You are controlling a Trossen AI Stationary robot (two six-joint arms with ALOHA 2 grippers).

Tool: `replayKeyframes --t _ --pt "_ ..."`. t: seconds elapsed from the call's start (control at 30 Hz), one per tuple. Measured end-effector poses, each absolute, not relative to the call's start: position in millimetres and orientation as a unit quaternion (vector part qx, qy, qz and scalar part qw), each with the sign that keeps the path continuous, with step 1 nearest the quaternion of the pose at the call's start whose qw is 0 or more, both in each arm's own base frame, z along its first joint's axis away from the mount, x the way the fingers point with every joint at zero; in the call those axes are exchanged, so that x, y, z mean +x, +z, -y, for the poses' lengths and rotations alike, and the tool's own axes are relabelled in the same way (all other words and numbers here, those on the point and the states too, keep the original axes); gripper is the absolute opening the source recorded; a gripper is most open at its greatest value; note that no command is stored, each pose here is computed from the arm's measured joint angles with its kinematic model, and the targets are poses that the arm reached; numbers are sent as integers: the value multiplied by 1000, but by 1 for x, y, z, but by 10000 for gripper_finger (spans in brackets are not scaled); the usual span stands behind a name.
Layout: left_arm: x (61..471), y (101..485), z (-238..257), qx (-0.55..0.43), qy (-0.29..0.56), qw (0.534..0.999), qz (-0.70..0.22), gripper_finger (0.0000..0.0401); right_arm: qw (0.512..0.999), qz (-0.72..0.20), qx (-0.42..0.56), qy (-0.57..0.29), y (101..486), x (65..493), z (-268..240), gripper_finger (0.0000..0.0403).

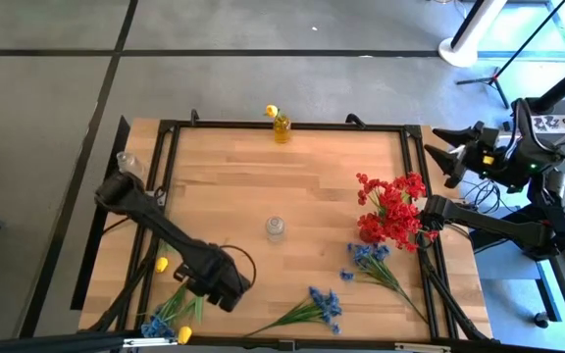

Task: Sort flowers into vase by color
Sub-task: Put the bottom yellow tulip into the yellow vase

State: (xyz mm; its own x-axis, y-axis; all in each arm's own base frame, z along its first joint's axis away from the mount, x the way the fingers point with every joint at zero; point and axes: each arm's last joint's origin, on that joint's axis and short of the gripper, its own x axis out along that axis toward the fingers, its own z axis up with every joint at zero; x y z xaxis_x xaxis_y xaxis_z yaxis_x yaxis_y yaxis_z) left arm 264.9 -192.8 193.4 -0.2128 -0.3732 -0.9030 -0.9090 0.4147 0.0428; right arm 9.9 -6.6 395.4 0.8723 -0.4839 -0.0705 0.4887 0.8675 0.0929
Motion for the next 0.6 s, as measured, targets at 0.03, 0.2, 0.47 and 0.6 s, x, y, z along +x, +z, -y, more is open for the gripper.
replayKeyframes --t 0.03,0.2,0.47,0.6 --pt "264 191 195 -443 306 438 -719 131 970 -24 54 -236 395 10 6 266" --pt "258 175 193 -446 327 422 -719 131 980 -65 66 -176 388 11 2 266" --pt "236 127 182 -461 343 392 -719 131 982 -100 89 -133 381 10 -1 266" --pt "233 125 183 -457 328 392 -728 131 977 -107 119 -140 378 10 -1 266"
